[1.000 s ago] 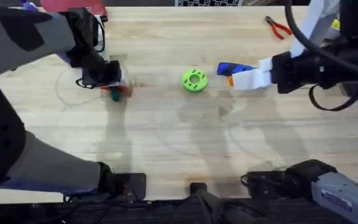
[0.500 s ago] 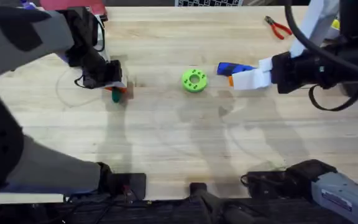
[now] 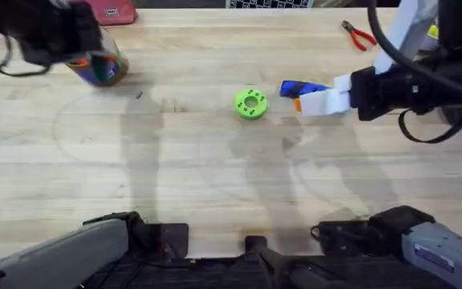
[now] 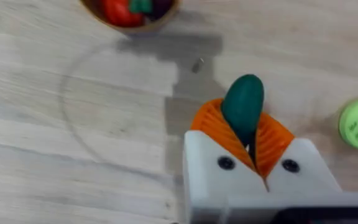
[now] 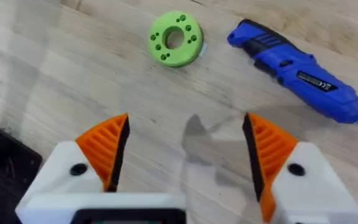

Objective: Pick up the gripper from the table and insert it into the empty holder that is missing its gripper. Then pick up a screw, insert it into the mounting hole, and use the screwdriver to tighten it. Finally, clean up the table by picking up the vegetable and placing it into the bucket.

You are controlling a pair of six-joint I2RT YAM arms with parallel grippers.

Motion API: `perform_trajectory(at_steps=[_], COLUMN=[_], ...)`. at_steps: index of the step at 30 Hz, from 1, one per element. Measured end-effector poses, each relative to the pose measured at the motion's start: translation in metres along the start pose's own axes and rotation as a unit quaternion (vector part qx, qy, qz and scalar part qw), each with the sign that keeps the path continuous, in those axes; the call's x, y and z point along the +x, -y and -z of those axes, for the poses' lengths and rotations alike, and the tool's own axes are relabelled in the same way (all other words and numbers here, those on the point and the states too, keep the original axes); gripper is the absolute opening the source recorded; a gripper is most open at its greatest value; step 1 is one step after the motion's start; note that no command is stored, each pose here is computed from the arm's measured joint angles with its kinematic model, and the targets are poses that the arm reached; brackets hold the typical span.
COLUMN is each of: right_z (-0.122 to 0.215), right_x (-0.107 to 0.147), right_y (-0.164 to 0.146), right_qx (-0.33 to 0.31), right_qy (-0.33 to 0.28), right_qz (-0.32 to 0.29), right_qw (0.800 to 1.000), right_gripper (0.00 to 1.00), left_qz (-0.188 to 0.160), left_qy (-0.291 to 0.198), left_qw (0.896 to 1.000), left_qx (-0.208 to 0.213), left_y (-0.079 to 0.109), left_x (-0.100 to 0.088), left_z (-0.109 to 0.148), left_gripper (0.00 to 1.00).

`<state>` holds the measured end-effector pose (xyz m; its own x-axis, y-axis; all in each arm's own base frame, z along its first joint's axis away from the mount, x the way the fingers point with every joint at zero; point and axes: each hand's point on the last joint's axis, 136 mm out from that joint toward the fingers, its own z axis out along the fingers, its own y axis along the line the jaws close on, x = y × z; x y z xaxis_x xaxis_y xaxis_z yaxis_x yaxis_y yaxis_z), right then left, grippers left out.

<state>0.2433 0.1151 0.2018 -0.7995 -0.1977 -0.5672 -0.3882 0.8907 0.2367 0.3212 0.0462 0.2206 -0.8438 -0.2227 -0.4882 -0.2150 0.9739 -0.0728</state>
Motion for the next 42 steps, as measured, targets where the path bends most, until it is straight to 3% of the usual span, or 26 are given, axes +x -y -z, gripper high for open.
perform_trajectory(at_steps=[6, 13, 20, 27, 28, 33, 35, 39, 42], right_z=[0.0, 0.0, -0.001, -0.006, -0.006, -0.006, -0.006, -0.006, -0.006], right_x=[0.0, 0.0, 0.0, 0.001, 0.001, 0.001, 0.001, 0.001, 0.001], right_y=[0.0, 0.0, 0.0, 0.001, 0.001, 0.001, 0.001, 0.001, 0.001], right_qx=[0.0, 0.0, 0.0, -0.002, -0.002, -0.002, -0.002, -0.002, -0.002], right_qy=[0.0, 0.0, -0.002, -0.011, -0.011, -0.01, -0.01, -0.01, -0.011], right_qz=[0.0, 0.0, 0.0, -0.003, -0.003, -0.003, -0.003, -0.003, -0.003], right_qw=[1.0, 1.0, 1.0, 1.0, 1.0, 1.0, 1.0, 1.0, 1.0], right_gripper=[0.994, 0.993, 0.994, 0.994, 0.994, 0.993, 0.994, 0.994, 0.994], left_qz=[0.004, 0.034, 0.038, 0.039, 0.035, 0.035, 0.038, 0.051, 0.056], left_qy=[0.068, 0.124, 0.124, 0.083, 0.079, 0.082, 0.076, 0.064, 0.059], left_qw=[0.997, 0.989, 0.988, 0.993, 0.993, 0.993, 0.993, 0.994, 0.994], left_qx=[-0.039, -0.076, -0.08, -0.08, -0.08, -0.08, -0.079, -0.078, -0.077], left_y=[-0.025, -0.065, -0.078, -0.084, -0.085, -0.085, -0.085, -0.083, -0.078], left_x=[-0.035, -0.072, -0.096, -0.092, -0.091, -0.092, -0.089, -0.081, -0.074], left_z=[0.013, 0.003, -0.049, -0.111, -0.115, -0.115, -0.115, -0.109, -0.088], left_gripper=[0.028, 0.028, 0.028, 0.032, 0.113, 0.904, 0.978, 0.987, 0.989])
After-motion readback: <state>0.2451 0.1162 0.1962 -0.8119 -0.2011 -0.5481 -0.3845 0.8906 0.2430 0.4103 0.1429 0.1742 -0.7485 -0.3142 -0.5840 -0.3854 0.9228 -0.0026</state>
